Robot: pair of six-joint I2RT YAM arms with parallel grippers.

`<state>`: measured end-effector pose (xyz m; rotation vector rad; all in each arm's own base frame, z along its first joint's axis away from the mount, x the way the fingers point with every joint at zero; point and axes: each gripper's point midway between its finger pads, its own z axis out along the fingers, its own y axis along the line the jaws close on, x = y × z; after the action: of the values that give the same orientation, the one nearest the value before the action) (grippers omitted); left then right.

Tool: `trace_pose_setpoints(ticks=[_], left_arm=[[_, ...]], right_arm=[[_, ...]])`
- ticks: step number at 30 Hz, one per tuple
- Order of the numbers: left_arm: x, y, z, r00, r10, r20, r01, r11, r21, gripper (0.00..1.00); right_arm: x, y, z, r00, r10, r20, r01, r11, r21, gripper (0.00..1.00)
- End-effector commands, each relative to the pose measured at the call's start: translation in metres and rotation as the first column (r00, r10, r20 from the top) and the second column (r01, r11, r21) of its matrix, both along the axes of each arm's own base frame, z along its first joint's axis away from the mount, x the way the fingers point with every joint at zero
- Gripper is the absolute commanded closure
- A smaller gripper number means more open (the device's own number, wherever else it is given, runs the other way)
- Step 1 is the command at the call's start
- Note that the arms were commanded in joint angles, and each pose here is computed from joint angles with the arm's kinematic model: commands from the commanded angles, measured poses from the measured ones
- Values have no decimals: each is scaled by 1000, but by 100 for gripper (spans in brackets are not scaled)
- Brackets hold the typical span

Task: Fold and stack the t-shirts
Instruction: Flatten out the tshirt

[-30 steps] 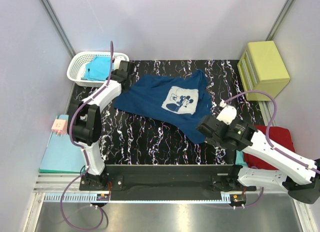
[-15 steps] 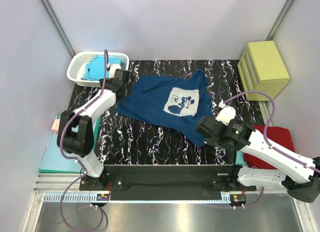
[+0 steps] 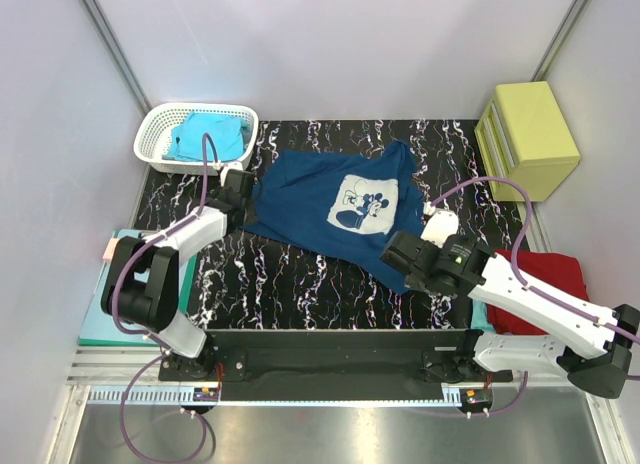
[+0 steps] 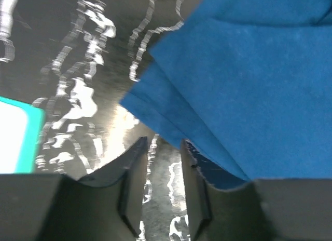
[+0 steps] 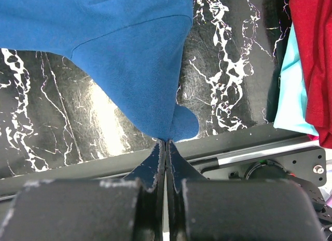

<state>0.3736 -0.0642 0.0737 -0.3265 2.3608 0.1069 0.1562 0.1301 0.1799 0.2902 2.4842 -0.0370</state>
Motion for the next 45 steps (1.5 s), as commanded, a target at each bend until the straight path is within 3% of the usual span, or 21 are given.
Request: trace_pose_setpoints(ticks=[1, 15, 23, 35, 38, 39, 43, 45], left_arm=[[17, -24, 4, 999, -16, 44, 21, 993, -119, 64], [18, 3, -12, 996, 84, -6, -84, 993, -84, 52], [20, 17, -29, 991, 120, -60, -125, 987, -102, 51], [21, 16, -36, 989, 118, -95, -127, 987, -103, 74], [20, 16, -33, 989, 115, -88, -124, 987, -105, 88], [20, 16, -31, 990, 113, -82, -121, 987, -105, 99], [19, 19, -25, 991, 112, -67, -118, 989, -92, 100], [19, 21, -24, 991, 115, -68, -120, 990, -79, 93]], right_arm=[[8, 2, 7, 999, 9, 47, -8, 1000, -12, 100], [9, 0, 3, 999, 18, 50, -17, 999, -34, 100], [11, 1, 4, 998, 28, 58, -26, 999, -41, 100], [13, 1, 3, 997, 32, 65, -29, 999, -41, 100], [13, 2, 4, 997, 31, 68, -29, 999, -37, 100], [13, 1, 3, 997, 33, 67, -30, 999, -38, 100], [13, 2, 2, 997, 34, 66, -32, 999, -38, 100], [13, 4, 2, 997, 35, 67, -33, 999, -30, 100]])
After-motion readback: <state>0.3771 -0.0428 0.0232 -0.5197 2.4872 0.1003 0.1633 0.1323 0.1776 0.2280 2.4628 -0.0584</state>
